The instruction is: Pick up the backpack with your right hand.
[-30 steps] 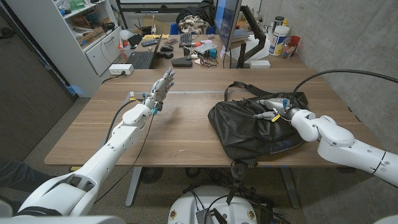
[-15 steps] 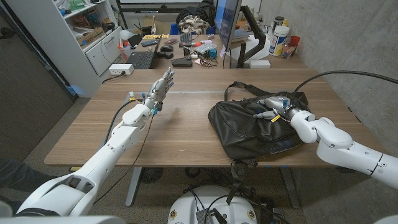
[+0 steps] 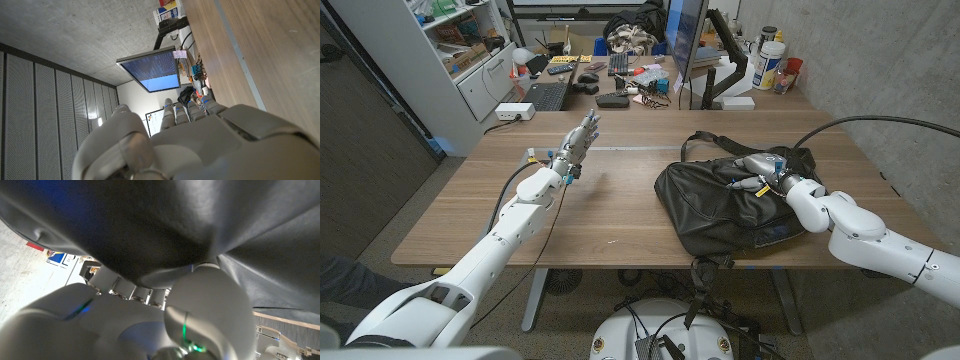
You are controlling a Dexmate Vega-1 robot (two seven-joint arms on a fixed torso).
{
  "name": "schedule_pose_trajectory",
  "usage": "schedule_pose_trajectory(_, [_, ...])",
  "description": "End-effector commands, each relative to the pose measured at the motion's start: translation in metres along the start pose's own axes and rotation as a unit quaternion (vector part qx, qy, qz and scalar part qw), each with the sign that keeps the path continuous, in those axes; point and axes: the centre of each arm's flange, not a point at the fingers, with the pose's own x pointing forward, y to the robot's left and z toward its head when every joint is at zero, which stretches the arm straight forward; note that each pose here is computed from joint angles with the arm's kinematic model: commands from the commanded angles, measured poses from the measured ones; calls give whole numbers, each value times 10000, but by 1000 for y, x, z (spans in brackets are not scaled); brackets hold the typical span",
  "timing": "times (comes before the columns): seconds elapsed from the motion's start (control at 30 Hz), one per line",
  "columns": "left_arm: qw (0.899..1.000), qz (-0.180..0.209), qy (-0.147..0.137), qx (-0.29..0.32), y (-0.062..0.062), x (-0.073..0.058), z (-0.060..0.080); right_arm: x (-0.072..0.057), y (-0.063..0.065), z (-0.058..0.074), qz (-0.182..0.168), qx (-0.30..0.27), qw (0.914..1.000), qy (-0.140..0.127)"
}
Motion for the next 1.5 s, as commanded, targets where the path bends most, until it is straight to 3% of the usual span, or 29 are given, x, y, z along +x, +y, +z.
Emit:
schedule_pose_trajectory(0.03, [10000, -11, 38, 11, 0, 1, 0, 3, -4, 0, -152, 25, 9999, -36])
schedule_pose_trajectory(0.33, [10000, -28, 70, 39, -1, 3, 0, 4, -9, 0, -148, 47, 9998, -82])
schedule_pose_trajectory(0.67, [9999, -71, 89, 39, -3, 7, 0, 1, -25, -1, -175, -64, 9998, -98])
schedule_pose_trajectory(0.93, [9999, -62, 91, 9, -4, 8, -2, -5, -43, -4, -225, -160, 9996, -64])
schedule_pose_trajectory(1.5, [9998, -149, 99, -1, -9, 15, -3, -31, -94, -8, -833, -406, 9957, 62])
